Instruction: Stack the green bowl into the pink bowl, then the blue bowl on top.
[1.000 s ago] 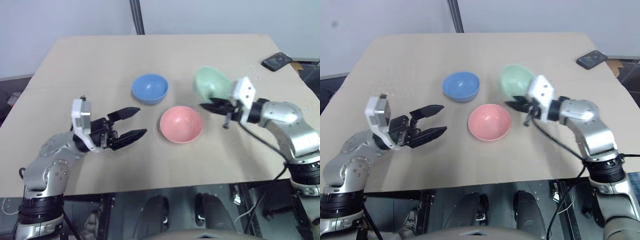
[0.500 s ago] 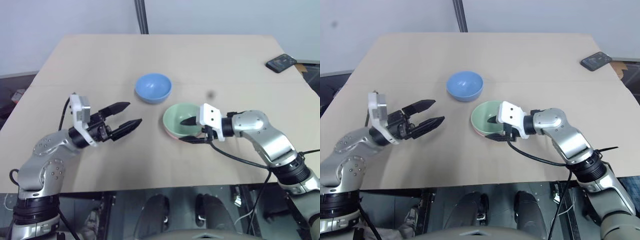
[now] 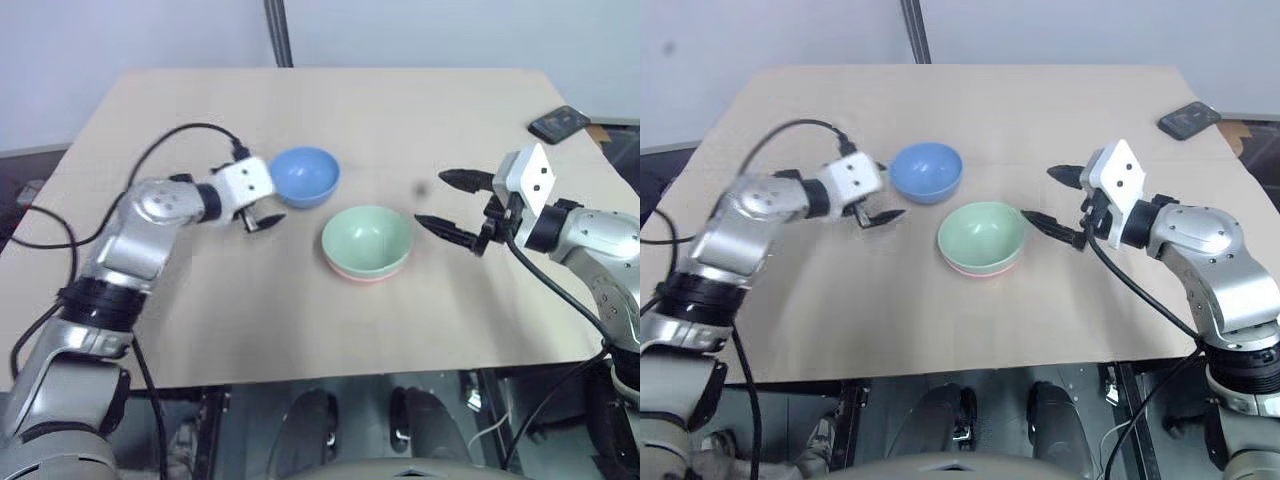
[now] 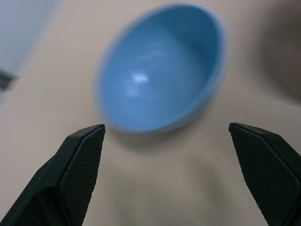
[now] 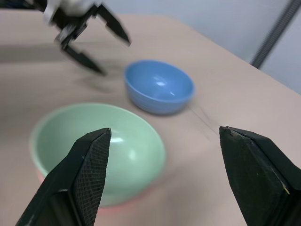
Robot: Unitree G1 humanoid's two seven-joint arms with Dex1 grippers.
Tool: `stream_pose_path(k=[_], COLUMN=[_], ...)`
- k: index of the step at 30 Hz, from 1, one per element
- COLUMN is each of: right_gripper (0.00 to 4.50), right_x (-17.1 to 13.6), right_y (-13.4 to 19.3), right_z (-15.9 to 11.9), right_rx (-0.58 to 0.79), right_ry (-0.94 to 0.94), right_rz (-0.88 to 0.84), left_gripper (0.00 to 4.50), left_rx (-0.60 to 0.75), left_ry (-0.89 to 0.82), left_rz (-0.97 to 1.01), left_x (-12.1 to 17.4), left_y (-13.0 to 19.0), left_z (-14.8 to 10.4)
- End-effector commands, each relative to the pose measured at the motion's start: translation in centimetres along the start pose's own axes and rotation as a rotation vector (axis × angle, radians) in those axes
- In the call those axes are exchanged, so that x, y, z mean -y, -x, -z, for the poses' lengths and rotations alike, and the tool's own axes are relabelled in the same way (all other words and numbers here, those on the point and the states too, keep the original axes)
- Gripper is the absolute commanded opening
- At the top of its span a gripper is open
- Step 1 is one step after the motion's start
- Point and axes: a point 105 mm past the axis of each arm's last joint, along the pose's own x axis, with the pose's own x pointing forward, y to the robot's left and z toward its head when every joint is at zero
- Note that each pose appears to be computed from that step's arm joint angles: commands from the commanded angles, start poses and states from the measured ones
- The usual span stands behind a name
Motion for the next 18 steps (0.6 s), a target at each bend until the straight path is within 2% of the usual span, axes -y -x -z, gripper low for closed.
stream_pose_path(k=[1, 3, 4, 5, 7, 10, 11, 12, 16, 18], right_gripper=[3.87, 3.88, 3.88, 3.88, 3.88, 3.88, 3.88, 3.88, 3.88, 3.88], right_x=[0.7, 0.7, 0.7, 0.6, 0.5, 0.5, 0.4, 0.4, 0.8, 1.1], right_y=[0.7, 0.8, 0.9, 1.0, 1.1, 1.3, 1.3, 1.4, 1.9, 2.9], right_z=[-1.0, -0.9, -0.9, -1.0, -0.9, -0.5, -0.4, -0.3, 0.3, 1.3], right_rx=[0.030, 0.026, 0.027, 0.030, 0.030, 0.021, 0.019, 0.018, 0.003, -0.027], right_ry=[0.055, 0.058, 0.058, 0.056, 0.051, 0.048, 0.047, 0.044, 0.031, 0.014], right_rz=[0.062, 0.077, 0.083, 0.088, 0.099, 0.113, 0.116, 0.120, 0.147, 0.181], left_gripper=[4.24, 3.59, 3.59, 2.96, 2.20, 0.71, 0.49, 0.02, 0.02, 0.02], left_rx=[-0.015, -0.014, -0.015, -0.013, -0.010, 0.008, 0.021, 0.040, 0.170, 0.268], left_ry=[-0.185, -0.231, -0.246, -0.257, -0.275, -0.292, -0.293, -0.292, -0.270, -0.275], left_rz=[0.038, 0.031, 0.026, 0.023, 0.015, 0.014, 0.018, 0.017, 0.029, 0.033], left_x=[0.1, -0.2, -0.4, -0.5, -1.0, -1.2, -1.2, -1.2, -1.2, -1.3], left_y=[-1.7, -2.4, -2.6, -2.8, -3.0, -3.2, -3.2, -3.2, -2.5, -1.6], left_z=[-0.6, -0.9, -0.9, -1.0, -1.1, -1.3, -1.6, -1.9, -4.3, -6.4])
